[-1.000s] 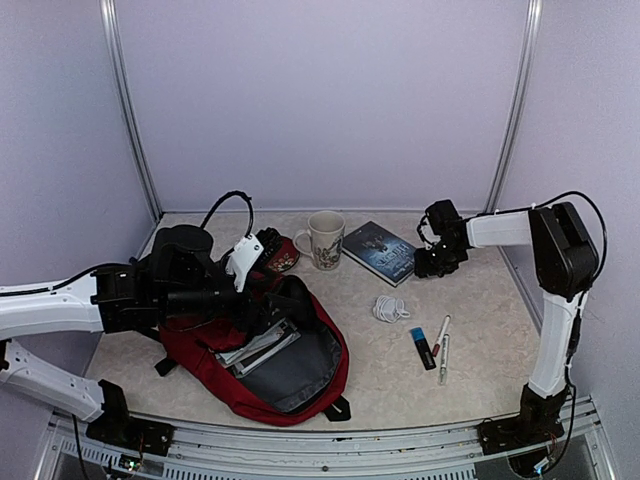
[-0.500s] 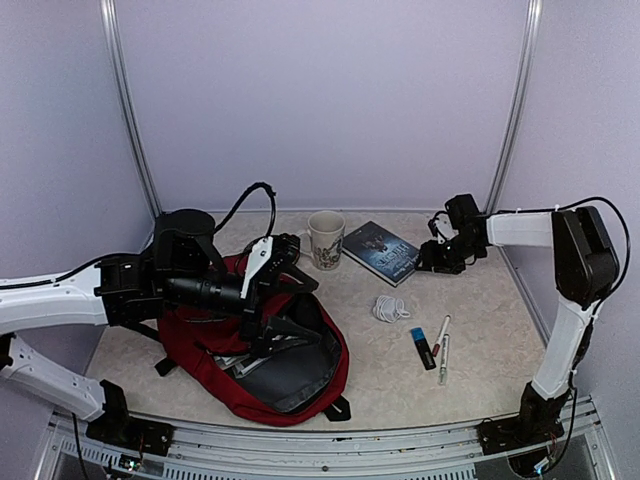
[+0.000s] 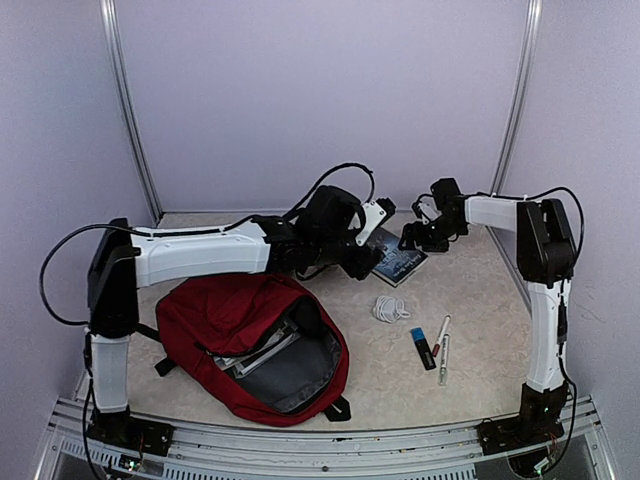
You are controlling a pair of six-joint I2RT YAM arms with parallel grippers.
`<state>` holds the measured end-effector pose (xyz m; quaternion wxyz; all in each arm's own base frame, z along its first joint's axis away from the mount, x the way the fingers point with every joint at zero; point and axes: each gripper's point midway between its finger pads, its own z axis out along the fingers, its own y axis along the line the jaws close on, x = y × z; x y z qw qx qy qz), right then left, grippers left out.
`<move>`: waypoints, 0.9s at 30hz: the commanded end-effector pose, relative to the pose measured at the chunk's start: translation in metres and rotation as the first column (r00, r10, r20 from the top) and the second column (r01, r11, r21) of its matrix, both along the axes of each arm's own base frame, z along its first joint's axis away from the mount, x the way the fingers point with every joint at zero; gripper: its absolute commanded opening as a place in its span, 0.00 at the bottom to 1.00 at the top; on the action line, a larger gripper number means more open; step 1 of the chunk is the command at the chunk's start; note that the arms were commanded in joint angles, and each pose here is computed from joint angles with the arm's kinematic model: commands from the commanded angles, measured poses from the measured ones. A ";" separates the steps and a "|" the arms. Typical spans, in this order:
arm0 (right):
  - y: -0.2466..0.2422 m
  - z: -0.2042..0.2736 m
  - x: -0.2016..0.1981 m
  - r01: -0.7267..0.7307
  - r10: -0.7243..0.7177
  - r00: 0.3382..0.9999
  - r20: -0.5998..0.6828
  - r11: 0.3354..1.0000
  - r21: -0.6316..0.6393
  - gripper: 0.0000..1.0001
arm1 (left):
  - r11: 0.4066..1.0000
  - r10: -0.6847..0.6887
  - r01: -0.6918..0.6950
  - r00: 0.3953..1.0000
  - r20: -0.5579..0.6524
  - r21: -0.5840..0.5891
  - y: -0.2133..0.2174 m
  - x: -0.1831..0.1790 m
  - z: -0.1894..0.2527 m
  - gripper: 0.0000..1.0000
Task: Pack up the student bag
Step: Move the book to the center of the board.
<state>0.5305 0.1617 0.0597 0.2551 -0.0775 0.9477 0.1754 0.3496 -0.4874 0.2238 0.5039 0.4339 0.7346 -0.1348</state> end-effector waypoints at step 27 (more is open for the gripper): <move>0.021 -0.026 -0.007 -0.174 0.186 0.978 -0.095 0.976 0.128 0.71 | 0.837 -0.041 -0.113 0.963 0.267 0.536 -0.009 0.124 -0.205 0.65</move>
